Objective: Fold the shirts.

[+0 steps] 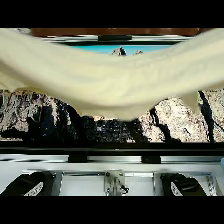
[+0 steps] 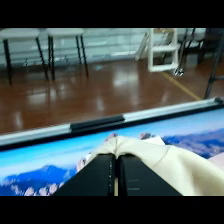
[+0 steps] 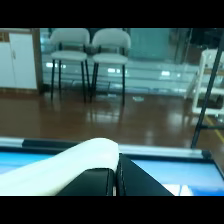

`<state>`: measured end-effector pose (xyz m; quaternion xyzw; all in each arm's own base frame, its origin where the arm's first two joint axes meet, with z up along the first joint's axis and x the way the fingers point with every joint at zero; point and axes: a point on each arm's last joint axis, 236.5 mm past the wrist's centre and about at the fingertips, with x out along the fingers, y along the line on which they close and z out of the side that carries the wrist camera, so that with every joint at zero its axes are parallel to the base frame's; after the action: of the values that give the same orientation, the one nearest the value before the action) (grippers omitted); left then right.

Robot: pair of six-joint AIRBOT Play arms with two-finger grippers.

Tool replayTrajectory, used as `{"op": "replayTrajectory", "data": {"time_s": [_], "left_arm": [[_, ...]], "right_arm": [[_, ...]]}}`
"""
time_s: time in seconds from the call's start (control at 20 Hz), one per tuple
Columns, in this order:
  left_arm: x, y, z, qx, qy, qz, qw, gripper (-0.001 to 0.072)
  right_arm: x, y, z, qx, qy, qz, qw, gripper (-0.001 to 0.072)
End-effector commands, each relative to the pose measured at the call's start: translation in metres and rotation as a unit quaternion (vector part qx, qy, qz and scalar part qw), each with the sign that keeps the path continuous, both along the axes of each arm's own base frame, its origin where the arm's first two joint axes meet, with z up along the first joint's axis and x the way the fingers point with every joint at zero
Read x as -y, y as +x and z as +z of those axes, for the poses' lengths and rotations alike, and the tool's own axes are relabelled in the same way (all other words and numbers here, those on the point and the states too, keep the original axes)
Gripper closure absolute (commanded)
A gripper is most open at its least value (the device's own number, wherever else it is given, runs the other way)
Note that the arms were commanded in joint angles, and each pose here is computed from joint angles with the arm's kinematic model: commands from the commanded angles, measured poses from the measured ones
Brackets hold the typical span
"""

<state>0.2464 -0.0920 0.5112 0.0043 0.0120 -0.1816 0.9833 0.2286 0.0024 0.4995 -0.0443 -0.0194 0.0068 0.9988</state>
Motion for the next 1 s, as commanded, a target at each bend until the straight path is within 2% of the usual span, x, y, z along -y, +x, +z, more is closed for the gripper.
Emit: {"op": "replayTrajectory", "data": {"time_s": [0.0,0.15,0.3,0.4,0.45,0.55,0.75,0.95], "left_arm": [[-0.015,-0.002,0.005,0.015,0.000,0.029,0.999,0.0675],[-0.013,0.014,0.000,0.010,0.004,0.035,0.999,0.0675],[-0.009,0.061,-0.054,-0.068,0.041,0.053,0.995,0.0675],[0.001,0.097,-0.110,-0.137,0.067,0.053,0.987,0.0675],[0.006,0.114,-0.142,-0.175,0.080,0.052,0.980,0.0675],[0.014,0.142,-0.211,-0.250,0.105,0.049,0.961,0.0675],[0.029,0.191,-0.324,-0.368,0.110,0.060,0.921,0.0674],[0.046,0.244,-0.386,-0.393,0.062,0.081,0.914,0.0672]], "right_arm": [[-0.002,-0.007,-0.034,-0.074,0.008,0.006,0.997,0.0650],[-0.009,-0.010,-0.108,-0.228,0.006,0.015,0.974,0.0651],[-0.033,-0.015,-0.233,-0.439,0.002,0.050,0.897,0.0650],[-0.051,-0.012,-0.304,-0.518,0.009,0.079,0.851,0.0651],[-0.055,-0.005,-0.334,-0.537,0.011,0.081,0.839,0.0651],[-0.057,0.016,-0.386,-0.548,0.004,0.082,0.832,0.0650],[-0.063,0.063,-0.446,-0.558,0.009,0.074,0.826,0.0651],[-0.069,0.114,-0.489,-0.555,0.021,0.062,0.829,0.0650]]}}
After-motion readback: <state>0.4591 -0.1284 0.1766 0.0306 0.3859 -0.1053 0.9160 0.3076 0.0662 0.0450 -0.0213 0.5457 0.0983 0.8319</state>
